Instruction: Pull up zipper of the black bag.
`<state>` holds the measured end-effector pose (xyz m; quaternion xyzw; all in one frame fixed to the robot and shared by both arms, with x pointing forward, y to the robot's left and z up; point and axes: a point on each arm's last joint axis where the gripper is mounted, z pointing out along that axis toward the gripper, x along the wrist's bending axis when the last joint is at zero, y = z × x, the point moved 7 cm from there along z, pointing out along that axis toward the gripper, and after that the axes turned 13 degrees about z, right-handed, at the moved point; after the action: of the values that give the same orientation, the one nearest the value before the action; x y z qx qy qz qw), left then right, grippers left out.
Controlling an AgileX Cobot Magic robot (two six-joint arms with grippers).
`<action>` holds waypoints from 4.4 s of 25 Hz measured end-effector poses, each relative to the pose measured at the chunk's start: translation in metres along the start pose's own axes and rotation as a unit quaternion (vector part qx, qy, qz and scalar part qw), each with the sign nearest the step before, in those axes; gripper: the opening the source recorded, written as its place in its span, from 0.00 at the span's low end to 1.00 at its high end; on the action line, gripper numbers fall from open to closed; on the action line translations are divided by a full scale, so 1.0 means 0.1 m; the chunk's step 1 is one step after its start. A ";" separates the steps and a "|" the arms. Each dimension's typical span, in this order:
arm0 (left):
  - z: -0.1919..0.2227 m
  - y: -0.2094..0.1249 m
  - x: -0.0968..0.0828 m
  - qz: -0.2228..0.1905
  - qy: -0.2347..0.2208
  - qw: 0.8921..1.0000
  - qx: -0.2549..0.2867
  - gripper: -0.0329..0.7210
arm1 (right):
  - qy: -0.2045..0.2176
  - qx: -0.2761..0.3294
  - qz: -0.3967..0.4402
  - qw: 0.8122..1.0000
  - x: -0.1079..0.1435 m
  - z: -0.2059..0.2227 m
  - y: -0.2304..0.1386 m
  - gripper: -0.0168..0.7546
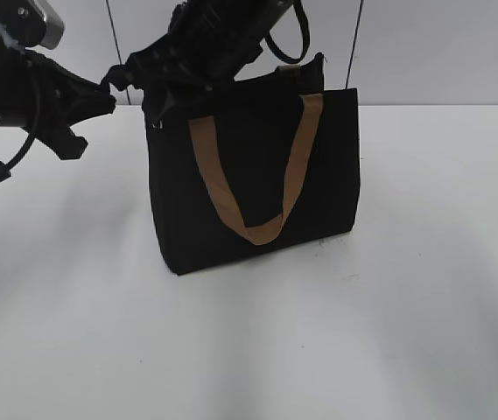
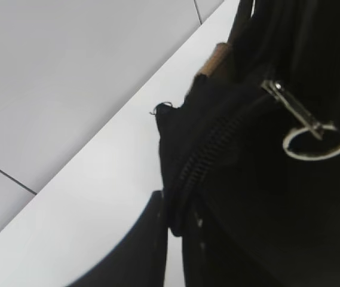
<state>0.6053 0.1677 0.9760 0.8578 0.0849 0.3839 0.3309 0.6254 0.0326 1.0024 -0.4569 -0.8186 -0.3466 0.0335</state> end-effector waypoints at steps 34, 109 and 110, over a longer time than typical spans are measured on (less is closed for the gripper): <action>-0.20 0.13 0.12 -0.062 0.025 0.998 -0.004 0.08 | -0.021 -0.010 -0.002 1.000 -0.09 0.06 0.03 0.02; -1.45 -0.09 0.24 -0.356 0.003 0.907 0.223 0.70 | -0.295 -0.071 0.148 0.941 -1.29 -2.93 -0.64 0.67; -1.53 -0.05 0.23 -0.354 0.010 0.910 0.216 0.69 | -0.294 -0.065 0.155 0.941 -1.25 -2.92 -0.80 0.66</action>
<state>0.5122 0.2577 1.0615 0.8182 0.4669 0.2224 0.2513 0.5598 -0.2595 1.1344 -0.6611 -0.6864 -0.2400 -0.1851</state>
